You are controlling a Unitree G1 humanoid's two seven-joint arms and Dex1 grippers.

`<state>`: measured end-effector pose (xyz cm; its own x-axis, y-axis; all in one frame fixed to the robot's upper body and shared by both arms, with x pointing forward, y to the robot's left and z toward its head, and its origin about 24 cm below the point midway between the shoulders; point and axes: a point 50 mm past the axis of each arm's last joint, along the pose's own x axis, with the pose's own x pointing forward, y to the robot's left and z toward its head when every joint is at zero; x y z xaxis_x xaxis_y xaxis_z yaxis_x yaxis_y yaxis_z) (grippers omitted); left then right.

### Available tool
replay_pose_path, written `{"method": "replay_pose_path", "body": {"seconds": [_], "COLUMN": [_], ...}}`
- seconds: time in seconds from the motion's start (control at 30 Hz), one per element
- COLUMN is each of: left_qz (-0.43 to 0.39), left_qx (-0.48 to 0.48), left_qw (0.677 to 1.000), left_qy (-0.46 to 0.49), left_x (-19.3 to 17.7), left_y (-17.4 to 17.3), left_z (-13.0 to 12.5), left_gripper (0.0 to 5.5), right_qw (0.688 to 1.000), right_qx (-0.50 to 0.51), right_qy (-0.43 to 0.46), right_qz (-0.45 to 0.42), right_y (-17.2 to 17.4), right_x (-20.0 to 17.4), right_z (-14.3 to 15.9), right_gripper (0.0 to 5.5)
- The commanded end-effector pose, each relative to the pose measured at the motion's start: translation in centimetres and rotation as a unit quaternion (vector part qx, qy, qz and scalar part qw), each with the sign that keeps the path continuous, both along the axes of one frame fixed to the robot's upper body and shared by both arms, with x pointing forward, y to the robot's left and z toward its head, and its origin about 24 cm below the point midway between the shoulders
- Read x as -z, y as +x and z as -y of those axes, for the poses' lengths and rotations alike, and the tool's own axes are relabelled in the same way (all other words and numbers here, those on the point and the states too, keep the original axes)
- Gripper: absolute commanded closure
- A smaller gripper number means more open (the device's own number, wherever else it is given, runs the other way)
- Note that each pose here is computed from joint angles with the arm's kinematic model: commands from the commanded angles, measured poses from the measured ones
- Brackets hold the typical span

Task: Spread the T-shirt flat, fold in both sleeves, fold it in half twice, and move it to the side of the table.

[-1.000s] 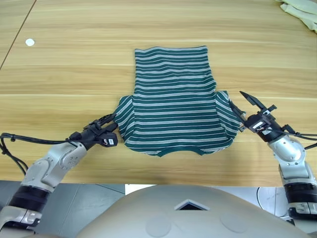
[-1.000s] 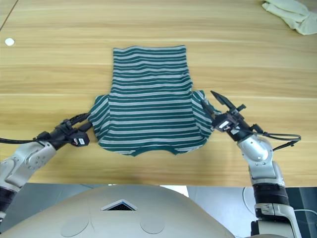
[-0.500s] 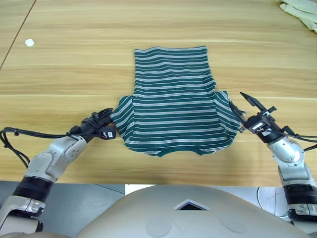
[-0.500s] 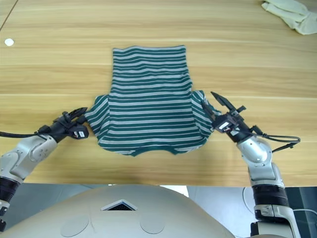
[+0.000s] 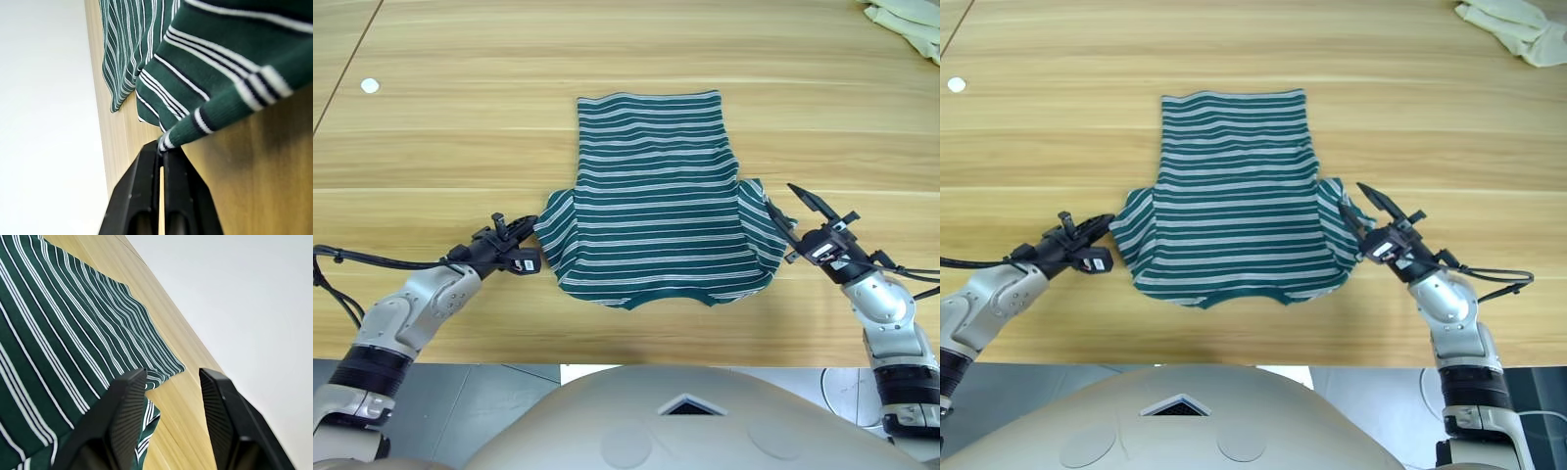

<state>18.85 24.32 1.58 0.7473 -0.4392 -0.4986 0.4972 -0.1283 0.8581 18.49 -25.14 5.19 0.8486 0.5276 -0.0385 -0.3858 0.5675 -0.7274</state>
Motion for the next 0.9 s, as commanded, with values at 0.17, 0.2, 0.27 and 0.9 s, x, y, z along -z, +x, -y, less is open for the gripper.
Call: {"method": "replay_pose_path", "body": {"seconds": [0.17, 0.2, 0.27, 0.9], "left_qz": [-0.093, -0.072, -0.057, 0.068], "left_qx": [-0.033, -0.046, -0.05, 0.016], "left_qw": [0.995, 0.996, 0.996, 0.979], "left_qy": [-0.009, -0.022, -0.044, -0.19], "left_x": [4.2, 3.9, 3.5, 0.8], "left_y": [-3.7, -3.1, -2.6, -0.5], "left_z": [0.2, 0.3, 0.9, 6.3], "left_gripper": [5.5, 5.5, 5.5, 5.5], "right_qw": [1.0, 1.0, 1.0, 1.0], "right_qx": [-0.005, -0.005, -0.005, -0.012], "right_qy": [0.001, 0.002, 0.002, 0.003], "right_qz": [0.006, 0.005, 0.005, -0.002], "right_y": [0.1, 0.1, 0.1, 0.4], "right_x": [-0.2, -0.2, -0.1, 0.3], "right_z": [-0.2, -0.2, -0.2, -0.6], "right_gripper": [3.52, 3.52, 3.52, 3.52]}}
